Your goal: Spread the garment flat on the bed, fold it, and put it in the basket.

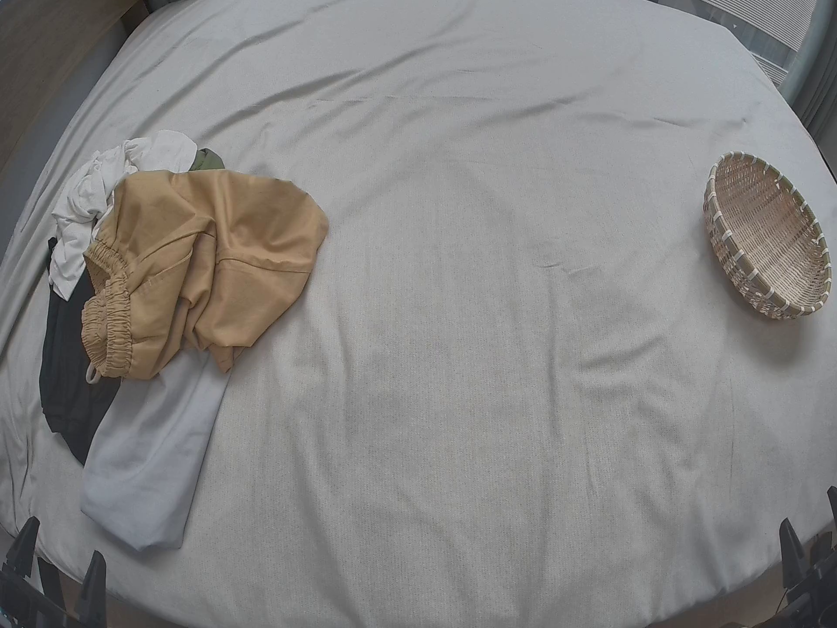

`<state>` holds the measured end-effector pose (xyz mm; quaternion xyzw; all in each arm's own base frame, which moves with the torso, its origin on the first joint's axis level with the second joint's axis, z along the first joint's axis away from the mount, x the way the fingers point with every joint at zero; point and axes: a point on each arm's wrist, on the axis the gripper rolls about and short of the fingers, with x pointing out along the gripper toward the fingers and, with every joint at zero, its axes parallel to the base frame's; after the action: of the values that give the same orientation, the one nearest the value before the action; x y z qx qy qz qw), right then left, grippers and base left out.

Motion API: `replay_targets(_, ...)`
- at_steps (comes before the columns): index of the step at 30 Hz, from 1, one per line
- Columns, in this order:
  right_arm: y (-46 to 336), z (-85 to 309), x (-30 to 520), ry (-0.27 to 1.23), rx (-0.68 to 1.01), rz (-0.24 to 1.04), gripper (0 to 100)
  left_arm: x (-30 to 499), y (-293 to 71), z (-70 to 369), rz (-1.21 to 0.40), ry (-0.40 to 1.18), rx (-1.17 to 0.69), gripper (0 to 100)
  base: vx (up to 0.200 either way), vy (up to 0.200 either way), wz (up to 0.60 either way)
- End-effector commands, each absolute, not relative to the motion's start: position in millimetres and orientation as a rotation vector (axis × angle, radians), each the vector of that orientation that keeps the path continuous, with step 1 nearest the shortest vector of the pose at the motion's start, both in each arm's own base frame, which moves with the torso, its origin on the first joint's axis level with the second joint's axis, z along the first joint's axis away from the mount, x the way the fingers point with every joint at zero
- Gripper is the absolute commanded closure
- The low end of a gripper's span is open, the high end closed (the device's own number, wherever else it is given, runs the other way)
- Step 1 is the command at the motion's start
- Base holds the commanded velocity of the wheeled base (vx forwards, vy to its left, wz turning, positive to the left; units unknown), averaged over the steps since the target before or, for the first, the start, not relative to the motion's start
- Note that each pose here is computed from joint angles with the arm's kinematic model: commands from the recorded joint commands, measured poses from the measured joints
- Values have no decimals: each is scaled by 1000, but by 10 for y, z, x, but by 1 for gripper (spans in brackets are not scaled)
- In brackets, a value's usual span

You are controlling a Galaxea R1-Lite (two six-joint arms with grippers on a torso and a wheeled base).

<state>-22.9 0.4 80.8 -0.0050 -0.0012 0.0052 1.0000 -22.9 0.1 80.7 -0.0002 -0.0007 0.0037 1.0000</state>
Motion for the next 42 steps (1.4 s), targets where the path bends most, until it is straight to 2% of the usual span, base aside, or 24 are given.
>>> replay_targets(1,4,761,-229,-3,-11,11,0,-223,1,756,9,6,-3,0,0,0,0)
replay_targets(23,4,761,-229,-3,-9,11,0,-223,1,759,6,3,8,0,0,0,0)
replay_targets(27,4,761,-228,-2,-11,11,0,-346,8,1376,-6,-121,6,0,0,0,0)
replay_targets(30,4,761,-229,-3,-9,11,0,-269,12,1528,-45,-72,-15,0,0,0,0)
replay_targets(34,4,761,-229,-3,-11,11,0,-99,1,1699,-145,12,-167,0,0,0,0)
replay_targets(35,4,761,-229,-3,-11,11,0,32,-16,1849,-173,61,-257,0,0,0,0)
replay_targets(38,4,761,-228,-2,-11,11,0,322,-58,2141,-180,120,-370,0,0,0,0)
replay_targets(42,4,761,-229,-3,-11,11,0,767,-111,2390,-171,143,-404,0,0,0,0)
